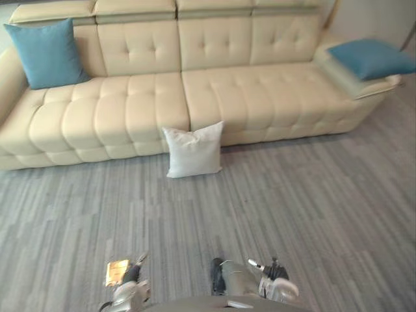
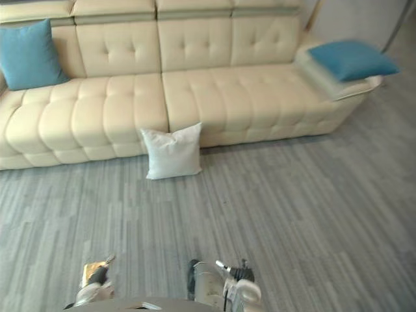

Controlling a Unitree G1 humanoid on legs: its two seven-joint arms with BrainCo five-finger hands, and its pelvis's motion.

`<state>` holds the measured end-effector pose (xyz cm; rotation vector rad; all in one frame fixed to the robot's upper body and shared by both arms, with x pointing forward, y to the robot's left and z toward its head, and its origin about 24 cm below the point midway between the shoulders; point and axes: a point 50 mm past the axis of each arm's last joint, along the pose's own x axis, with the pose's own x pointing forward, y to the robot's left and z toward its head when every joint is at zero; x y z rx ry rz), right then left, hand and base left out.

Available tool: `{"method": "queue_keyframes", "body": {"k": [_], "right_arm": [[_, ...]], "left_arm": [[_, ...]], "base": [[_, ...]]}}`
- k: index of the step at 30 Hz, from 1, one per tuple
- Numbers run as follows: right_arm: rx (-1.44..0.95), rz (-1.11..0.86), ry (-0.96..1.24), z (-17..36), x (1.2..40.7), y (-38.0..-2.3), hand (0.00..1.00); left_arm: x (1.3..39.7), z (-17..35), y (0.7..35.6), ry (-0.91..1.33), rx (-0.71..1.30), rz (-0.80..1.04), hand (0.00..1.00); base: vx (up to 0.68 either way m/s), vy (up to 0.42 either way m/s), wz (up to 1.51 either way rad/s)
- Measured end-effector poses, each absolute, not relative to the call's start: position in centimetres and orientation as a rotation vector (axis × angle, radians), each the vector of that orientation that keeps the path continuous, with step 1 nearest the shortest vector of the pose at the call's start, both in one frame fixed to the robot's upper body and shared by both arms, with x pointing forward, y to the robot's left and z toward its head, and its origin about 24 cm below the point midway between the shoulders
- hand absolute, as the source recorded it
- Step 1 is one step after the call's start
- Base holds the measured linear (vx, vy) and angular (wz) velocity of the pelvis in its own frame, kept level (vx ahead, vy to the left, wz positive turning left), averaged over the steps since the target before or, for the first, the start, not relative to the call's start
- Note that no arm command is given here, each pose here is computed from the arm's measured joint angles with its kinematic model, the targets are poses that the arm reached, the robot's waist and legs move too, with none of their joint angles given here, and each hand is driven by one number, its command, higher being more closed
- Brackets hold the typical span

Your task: Pick up cushions and gather them together orderly.

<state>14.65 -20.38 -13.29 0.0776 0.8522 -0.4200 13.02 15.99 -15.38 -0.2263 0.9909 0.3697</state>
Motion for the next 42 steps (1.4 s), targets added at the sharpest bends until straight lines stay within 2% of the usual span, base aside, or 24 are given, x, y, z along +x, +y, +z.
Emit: {"method": "queue_keyframes", "body": {"k": [5, 12, 21, 26, 30, 36, 42], "right_arm": [[0.06, -0.373, 0.86, -13.4, 14.9, -19.8, 0.0], [0.03, -0.365, 0.877, -13.5, 13.5, -19.9, 0.0], [0.033, -0.393, 0.945, -14.3, 11.7, -20.5, 0.0], [0.065, -0.342, 0.952, -14.5, 12.3, -18.2, 0.0], [0.093, -0.317, 0.949, -14.5, 12.7, -17.1, 0.0], [0.018, -0.31, 0.954, -14.5, 11.8, -19.0, 0.0], [0.023, -0.321, 0.932, -14.3, 12.0, -19.2, 0.0]], "left_arm": [[12.9, -15.5, 15.6, 1.003, -0.21, 0.347, 0.0], [12.3, -15.2, 17.1, 0.971, -0.223, 0.42, 0.0], [12.4, -14.8, 17.4, 0.925, -0.224, 0.437, 0.0], [12.0, -14.8, 19.3, 0.923, -0.214, 0.496, 0.0], [9.5, -15.5, 20.1, 0.987, -0.247, 0.571, 0.0], [9.2, -15.9, 19.1, 1.031, -0.211, 0.495, 0.0], [9.7, -15.8, 19.6, 1.033, -0.19, 0.488, 0.0]], "base": [[0.35, -0.231, 0.3], [0.2, -0.053, -0.2], [0.35, 0.218, -0.21], [0.49, 0.272, -0.12], [0.31, 0.1, -0.46], [0.24, 0.052, -0.35], [0.2, -0.103, 0.01]]}}
